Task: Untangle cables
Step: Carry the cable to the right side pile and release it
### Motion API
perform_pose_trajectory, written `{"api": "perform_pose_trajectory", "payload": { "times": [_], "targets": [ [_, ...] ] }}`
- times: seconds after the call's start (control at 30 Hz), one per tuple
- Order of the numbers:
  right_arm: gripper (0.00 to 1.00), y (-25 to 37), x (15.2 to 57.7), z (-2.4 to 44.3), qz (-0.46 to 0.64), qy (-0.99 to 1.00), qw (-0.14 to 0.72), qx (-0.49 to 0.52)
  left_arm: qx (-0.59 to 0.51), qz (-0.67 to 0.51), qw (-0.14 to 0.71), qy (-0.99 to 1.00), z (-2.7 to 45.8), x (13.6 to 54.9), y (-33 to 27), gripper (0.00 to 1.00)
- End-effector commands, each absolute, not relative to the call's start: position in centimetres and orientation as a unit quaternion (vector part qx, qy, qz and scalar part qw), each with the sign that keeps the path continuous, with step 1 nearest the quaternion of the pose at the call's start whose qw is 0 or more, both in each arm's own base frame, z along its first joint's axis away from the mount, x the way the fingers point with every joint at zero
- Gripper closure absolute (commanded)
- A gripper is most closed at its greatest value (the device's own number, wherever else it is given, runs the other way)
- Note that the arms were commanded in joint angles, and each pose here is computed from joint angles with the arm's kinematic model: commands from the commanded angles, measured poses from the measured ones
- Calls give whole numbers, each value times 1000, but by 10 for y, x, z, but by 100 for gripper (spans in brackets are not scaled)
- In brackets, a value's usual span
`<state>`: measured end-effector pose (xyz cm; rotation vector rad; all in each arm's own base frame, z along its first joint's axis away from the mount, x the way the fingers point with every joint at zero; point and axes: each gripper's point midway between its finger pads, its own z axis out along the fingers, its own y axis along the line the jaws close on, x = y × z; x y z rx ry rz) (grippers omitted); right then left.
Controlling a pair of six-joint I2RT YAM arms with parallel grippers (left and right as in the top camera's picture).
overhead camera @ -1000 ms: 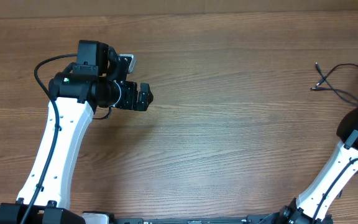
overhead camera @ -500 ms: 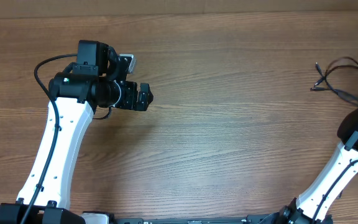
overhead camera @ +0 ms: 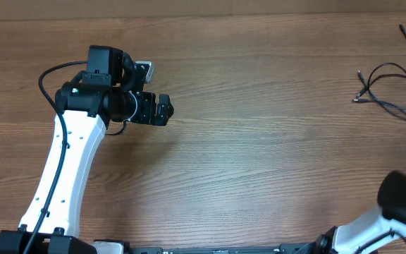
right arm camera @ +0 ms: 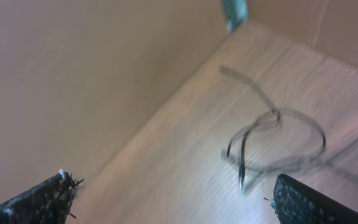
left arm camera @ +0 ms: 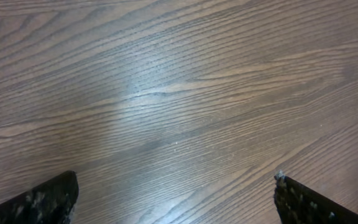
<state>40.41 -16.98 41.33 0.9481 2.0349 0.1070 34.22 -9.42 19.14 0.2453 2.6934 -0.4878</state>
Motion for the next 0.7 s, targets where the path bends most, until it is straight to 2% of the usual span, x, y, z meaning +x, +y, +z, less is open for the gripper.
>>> {"api": "perform_pose_trajectory", "payload": {
  "times": [0.0,0.13,0.27,0.4,0.67],
  "targets": [
    [0,-123,383,425,73,839,421,337,79,-173,201,961,196,347,-91,0],
    [0,-64,352,404,131,883,335,303,79,-173,201,961,196,347,-91,0],
    [0,-16,356,398,187,903,306,234,79,-173,201,961,196,347,-91,0],
    [0,46,354,375,244,926,241,157,79,-173,201,961,196,347,-91,0],
    [0,82,342,320,240,952,139,131,79,-172,201,961,196,347,-91,0]
  ]
}}
